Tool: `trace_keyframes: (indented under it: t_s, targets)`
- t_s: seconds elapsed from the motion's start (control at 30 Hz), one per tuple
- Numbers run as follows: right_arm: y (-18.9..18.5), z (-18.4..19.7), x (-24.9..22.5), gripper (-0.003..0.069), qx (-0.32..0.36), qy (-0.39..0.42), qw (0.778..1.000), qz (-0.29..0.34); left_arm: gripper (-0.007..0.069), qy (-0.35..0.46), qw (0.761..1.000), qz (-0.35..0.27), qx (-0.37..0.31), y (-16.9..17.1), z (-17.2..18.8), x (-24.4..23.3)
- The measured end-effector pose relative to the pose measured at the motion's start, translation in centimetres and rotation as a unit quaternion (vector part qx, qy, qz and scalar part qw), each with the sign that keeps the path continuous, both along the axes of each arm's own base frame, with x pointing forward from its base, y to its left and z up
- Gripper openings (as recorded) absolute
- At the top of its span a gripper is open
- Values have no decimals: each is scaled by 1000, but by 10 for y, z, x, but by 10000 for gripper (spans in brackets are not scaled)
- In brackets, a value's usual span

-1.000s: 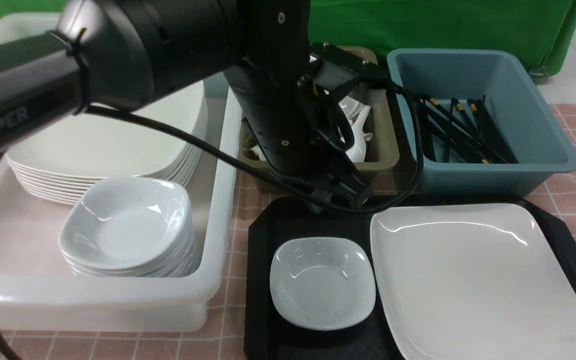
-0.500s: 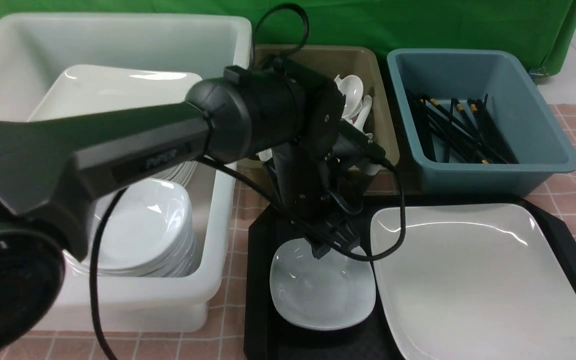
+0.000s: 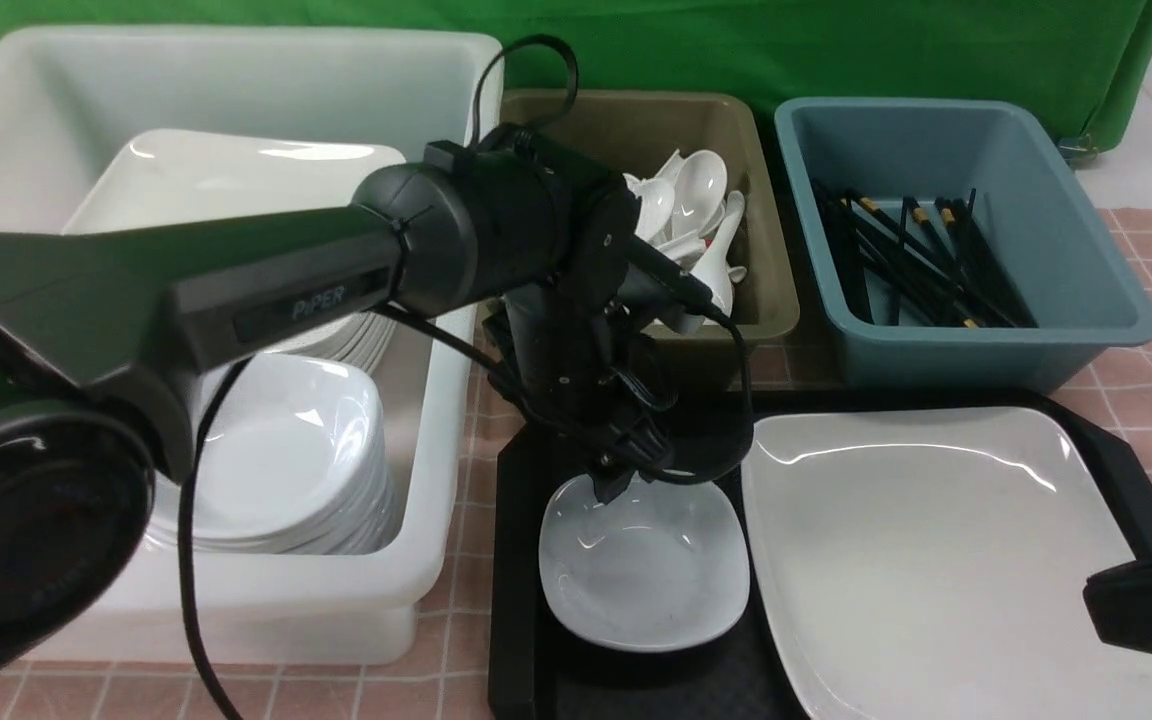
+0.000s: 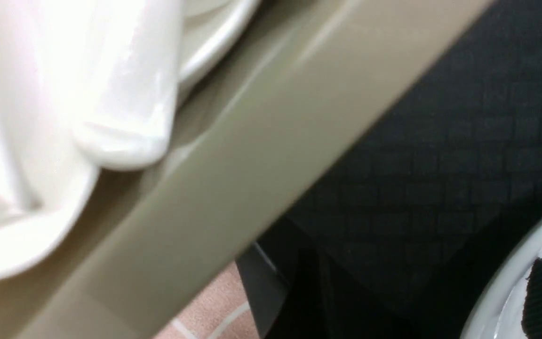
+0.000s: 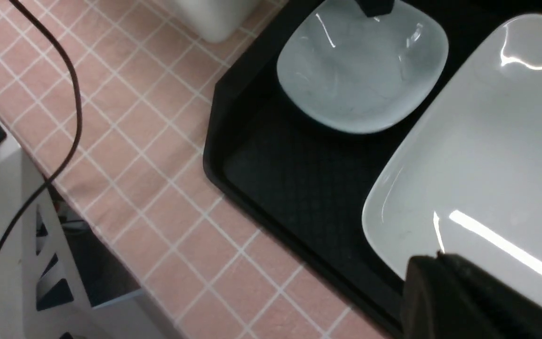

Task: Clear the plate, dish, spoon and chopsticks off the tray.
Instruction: Use the left arm to grab a small plate from the dinner plate

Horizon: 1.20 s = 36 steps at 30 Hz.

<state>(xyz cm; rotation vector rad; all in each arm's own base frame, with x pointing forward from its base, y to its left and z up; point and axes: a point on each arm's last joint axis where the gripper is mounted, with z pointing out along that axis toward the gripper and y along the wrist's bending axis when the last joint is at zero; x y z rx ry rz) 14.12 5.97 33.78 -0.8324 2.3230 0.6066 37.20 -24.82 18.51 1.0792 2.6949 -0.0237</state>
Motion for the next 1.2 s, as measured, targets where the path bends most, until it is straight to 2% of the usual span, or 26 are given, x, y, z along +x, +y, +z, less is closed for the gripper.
trace_keyframes:
  t_s: [0.2,0.43,0.6,0.67,0.73,0.77,0.8,0.83,0.97,1.03,1.13,1.17,1.2]
  targets:
    - [0,1,2,30,2,-10,1000,-7,468,27,999,-2,-24,-2,-2,-3]
    - [0,1,3,30,2,-13,1000,-9,454,73,997,-4,-3,-2,-24,-5]
    - [0,1,3,30,2,-13,1000,-9,435,81,997,-3,-8,-3,-26,-5]
    - [0,1,3,30,2,-13,1000,-9,394,85,996,-3,-9,-3,-26,-6]
    - [0,1,3,30,2,-13,1000,-9,284,97,995,-1,-7,-2,-26,-8]
    - [0,1,3,30,2,-13,1000,-9,272,97,995,-1,-7,-2,-26,-8]
    - [0,1,3,30,2,-13,1000,-9,211,106,994,0,-5,-2,-25,-9]
    - [0,1,3,30,2,-13,1000,-9,184,115,993,3,-6,-1,-23,-9]
    - [0,1,3,30,2,-16,1000,-11,164,130,992,2,1,0,-16,-11]
    - [0,1,3,30,3,-16,1000,-11,125,127,992,3,-3,-1,-6,-11]
    - [0,3,4,30,9,-16,1000,-10,46,104,994,2,-23,-1,24,-13]
    - [1,3,4,30,10,-16,1000,-10,42,103,994,2,-24,-1,24,-13]
    - [1,7,4,30,15,-19,1000,-8,24,86,996,4,-39,0,41,-14]
